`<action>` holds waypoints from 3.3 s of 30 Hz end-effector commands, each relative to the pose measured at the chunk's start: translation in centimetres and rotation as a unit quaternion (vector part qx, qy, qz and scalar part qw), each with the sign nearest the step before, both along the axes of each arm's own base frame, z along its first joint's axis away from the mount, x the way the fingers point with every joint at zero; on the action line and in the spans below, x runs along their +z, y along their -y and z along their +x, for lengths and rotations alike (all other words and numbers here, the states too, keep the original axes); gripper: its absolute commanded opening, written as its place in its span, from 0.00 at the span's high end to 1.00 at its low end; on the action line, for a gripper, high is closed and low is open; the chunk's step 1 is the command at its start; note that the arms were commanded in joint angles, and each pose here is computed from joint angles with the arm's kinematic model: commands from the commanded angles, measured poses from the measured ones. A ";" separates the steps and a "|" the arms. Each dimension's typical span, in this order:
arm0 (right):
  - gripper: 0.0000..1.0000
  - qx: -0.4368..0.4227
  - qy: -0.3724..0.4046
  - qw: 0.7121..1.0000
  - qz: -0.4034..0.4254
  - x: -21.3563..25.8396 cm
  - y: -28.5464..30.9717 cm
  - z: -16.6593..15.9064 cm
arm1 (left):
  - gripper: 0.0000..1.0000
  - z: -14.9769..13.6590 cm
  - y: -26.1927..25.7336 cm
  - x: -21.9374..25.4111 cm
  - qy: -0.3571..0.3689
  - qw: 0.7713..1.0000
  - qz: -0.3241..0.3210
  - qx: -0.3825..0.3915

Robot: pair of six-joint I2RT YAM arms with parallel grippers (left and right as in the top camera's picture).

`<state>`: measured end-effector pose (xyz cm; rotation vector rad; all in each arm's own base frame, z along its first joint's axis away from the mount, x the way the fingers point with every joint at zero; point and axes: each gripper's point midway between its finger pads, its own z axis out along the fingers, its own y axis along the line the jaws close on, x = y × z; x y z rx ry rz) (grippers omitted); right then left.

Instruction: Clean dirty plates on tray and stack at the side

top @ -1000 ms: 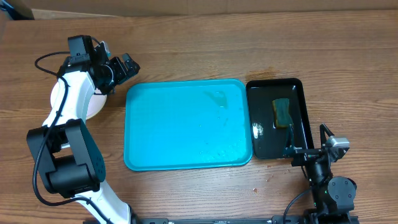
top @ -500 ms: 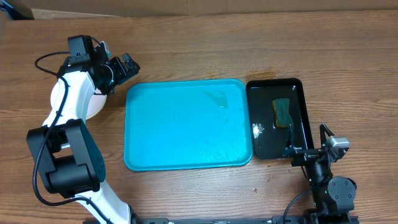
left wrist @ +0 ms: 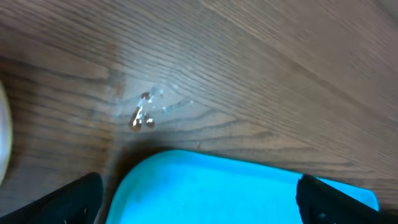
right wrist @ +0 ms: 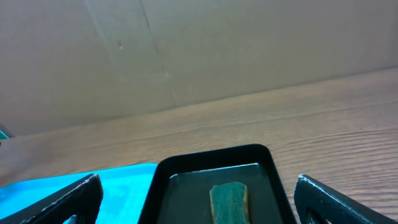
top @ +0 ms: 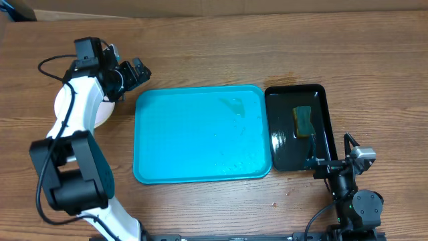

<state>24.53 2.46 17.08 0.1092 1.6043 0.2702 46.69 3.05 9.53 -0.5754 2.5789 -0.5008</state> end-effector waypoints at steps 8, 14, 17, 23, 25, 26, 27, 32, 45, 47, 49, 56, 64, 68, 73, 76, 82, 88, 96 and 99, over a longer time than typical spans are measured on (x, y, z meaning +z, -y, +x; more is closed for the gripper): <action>0.00 0.000 0.003 1.000 -0.003 -0.2 0.0 0.0 | 0.00 -5.3 5.2 23.4 0.264 0.961 0.072 -0.043; 0.00 0.000 0.003 1.000 -0.003 -0.2 0.0 0.0 | 0.00 -12.7 6.7 31.7 0.379 0.921 0.077 -0.051; 0.00 0.000 0.003 1.000 -0.003 -0.2 0.0 0.0 | 0.00 -16.1 6.8 32.1 0.402 0.911 0.078 -0.050; 0.00 0.000 0.003 1.000 -0.003 -0.2 0.0 0.0 | 0.00 -22.6 6.8 25.7 0.367 0.925 0.083 -0.057; 0.00 0.000 0.003 1.000 -0.003 -0.2 0.0 0.0 | 0.00 -24.0 6.9 22.8 0.352 0.931 0.081 -0.058; 0.00 0.000 0.003 1.000 -0.003 -0.2 0.0 0.0 | 0.00 -24.7 6.9 21.3 0.349 0.932 0.081 -0.058; 0.00 0.000 0.003 1.000 -0.003 -0.2 0.0 0.0 | 0.00 -25.1 6.9 20.1 0.347 0.933 0.081 -0.058; 0.00 0.000 0.003 1.000 -0.003 -0.2 0.0 0.0 | 0.00 -26.5 6.9 14.8 0.363 0.927 0.082 -0.057; 0.00 0.000 0.003 1.000 -0.003 -0.2 0.0 0.0 | 0.00 -25.8 4.5 22.5 0.676 0.724 0.127 0.043; 0.00 0.000 0.003 1.000 -0.003 -0.2 0.0 0.0 | 0.00 -25.6 3.7 22.1 0.684 0.714 0.133 0.066; 0.00 0.000 0.003 1.000 -0.003 -0.2 0.0 0.0 | 0.00 -25.0 3.2 20.6 0.675 0.721 0.138 0.078; 0.00 0.000 0.003 1.000 -0.003 -0.2 0.0 0.0 | 0.00 -22.8 2.7 14.0 0.601 0.781 0.149 0.078; 0.00 0.000 0.003 1.000 -0.003 -0.2 0.0 0.0 | 0.00 -22.1 2.6 6.1 0.467 0.860 0.204 0.029; 0.00 0.000 0.003 1.000 -0.003 -0.2 0.0 0.0 | 0.00 -22.1 2.9 6.1 0.471 0.846 0.251 -0.015; 0.00 0.000 0.003 1.000 -0.003 -0.2 0.0 0.0 | 0.00 -22.1 2.9 6.1 0.471 0.844 0.256 -0.016; 0.00 0.000 0.003 1.000 -0.003 -0.2 0.0 0.0 | 0.00 -22.1 2.9 6.1 0.470 0.845 0.256 -0.016; 0.00 0.000 0.003 1.000 -0.003 -0.2 0.0 0.0 | 0.00 -22.1 2.9 6.1 0.470 0.845 0.256 -0.016; 0.00 0.000 0.003 1.000 -0.003 -0.2 0.0 0.0 | 0.00 -22.1 2.9 6.0 0.470 0.845 0.256 -0.016; 0.00 0.000 0.003 1.000 -0.003 -0.2 0.0 0.0 | 0.00 -22.1 2.9 6.0 0.470 0.845 0.256 -0.016; 0.00 0.000 0.003 1.000 -0.003 -0.2 0.0 0.0 | 0.00 -22.1 2.9 6.0 0.470 0.845 0.256 -0.016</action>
